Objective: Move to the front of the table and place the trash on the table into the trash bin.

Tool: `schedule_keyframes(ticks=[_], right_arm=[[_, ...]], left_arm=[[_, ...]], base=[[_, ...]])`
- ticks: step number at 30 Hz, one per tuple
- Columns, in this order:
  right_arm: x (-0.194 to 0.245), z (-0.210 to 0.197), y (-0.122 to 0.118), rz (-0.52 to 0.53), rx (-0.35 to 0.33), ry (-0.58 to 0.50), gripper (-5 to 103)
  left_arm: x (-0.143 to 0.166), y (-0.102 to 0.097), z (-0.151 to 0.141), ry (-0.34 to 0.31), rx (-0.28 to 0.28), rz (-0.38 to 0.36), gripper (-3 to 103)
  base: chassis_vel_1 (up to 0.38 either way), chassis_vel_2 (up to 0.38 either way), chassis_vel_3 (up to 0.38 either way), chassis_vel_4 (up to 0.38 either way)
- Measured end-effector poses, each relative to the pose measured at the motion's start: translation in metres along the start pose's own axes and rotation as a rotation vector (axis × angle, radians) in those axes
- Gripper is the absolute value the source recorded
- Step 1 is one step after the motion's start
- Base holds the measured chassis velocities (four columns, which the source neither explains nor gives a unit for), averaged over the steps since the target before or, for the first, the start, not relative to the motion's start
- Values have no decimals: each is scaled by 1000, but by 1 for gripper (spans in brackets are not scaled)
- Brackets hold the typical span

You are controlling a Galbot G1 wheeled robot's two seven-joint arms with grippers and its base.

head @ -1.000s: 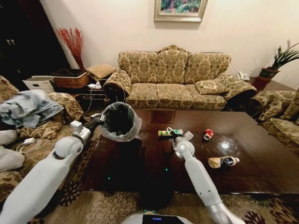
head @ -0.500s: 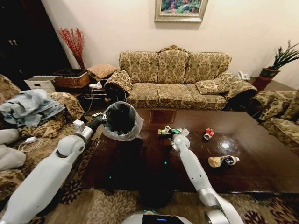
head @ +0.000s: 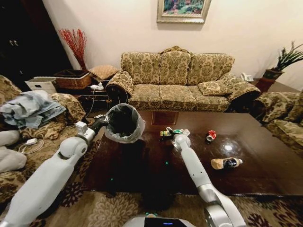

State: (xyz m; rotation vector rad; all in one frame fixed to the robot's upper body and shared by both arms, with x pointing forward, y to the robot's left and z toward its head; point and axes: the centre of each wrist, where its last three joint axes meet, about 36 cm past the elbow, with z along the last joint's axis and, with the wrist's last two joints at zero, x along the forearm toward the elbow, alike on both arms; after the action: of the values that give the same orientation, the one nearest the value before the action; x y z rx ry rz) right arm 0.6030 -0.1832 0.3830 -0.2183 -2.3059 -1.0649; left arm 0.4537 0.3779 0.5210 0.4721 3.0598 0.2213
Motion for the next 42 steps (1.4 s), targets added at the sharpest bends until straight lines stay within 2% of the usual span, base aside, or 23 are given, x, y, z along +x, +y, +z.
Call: schedule_keyframes(ticks=[2,5,8,9,10,11,13,14,18,19,21,23,25,27,28,30,31,34,35,36,38,39,42], right_arm=[[0,0,0,1,-1,1,84],[-2,2,-1,4,-6,7,68],[-3,3,-3,6,-8,10,57],[-4,3,-3,8,-8,11,57],[-5,3,-4,10,-8,12,51],[-5,3,-4,10,-8,12,51],[-5,4,-4,8,-9,12,41],[-5,4,-4,8,-9,12,41],[-5,3,-3,3,-10,11,20],[-5,3,-3,3,-10,11,20],[-3,2,-3,-1,-7,8,9],[-1,1,-3,-5,-6,5,9],[6,-3,-3,-20,0,-6,2],[12,-3,-4,-31,18,-28,1],[21,-3,-7,-56,61,-70,1],[49,-4,-12,-185,124,-145,0],[49,-4,-12,-185,124,-145,0],[112,-8,-14,-538,242,-278,0],[112,-8,-14,-538,242,-278,0],[126,-9,-12,-621,275,-304,0],[171,-9,8,-833,346,-348,0],[171,-9,8,-833,346,-348,0],[219,1,34,-1066,391,-361,0]], left_arm=[[0,0,0,-2,-1,0,3],[0,0,1,-5,-1,0,3],[0,0,1,-5,-1,0,3],[0,1,1,-5,-1,0,3],[-1,1,1,-5,-1,-1,3],[-1,1,1,-5,-1,-1,3],[0,1,2,-3,0,-1,3],[0,1,2,-3,0,-1,3],[0,2,3,-3,1,-2,3],[0,2,3,-3,1,-2,3],[0,2,3,-4,0,-3,3],[0,3,2,-5,0,-3,3],[0,3,2,-4,-3,-3,3],[0,5,2,-3,-5,-4,3],[0,6,2,-1,-8,-7,3],[0,10,2,0,-15,-13,3],[0,10,2,0,-15,-13,3],[1,13,-3,-7,-26,-6,3],[1,13,-3,-7,-26,-6,3],[1,12,-5,-7,-32,2,3],[2,10,-8,10,-59,34,3],[2,10,-8,10,-59,34,3],[2,9,-16,30,-110,81,3]], base=[[0,0,0,0],[0,0,0,0],[0,0,0,0],[0,0,0,0],[0,0,0,0],[0,0,0,0],[0,0,0,0],[0,0,0,0],[0,0,0,0],[0,0,0,0],[0,0,0,0],[0,0,0,0],[0,0,0,0],[0,0,0,0],[0,0,0,0],[0,0,0,0],[0,0,0,0],[0,0,0,0],[0,0,0,0],[0,0,0,0],[0,0,0,0],[0,0,0,0],[0,0,0,0]])
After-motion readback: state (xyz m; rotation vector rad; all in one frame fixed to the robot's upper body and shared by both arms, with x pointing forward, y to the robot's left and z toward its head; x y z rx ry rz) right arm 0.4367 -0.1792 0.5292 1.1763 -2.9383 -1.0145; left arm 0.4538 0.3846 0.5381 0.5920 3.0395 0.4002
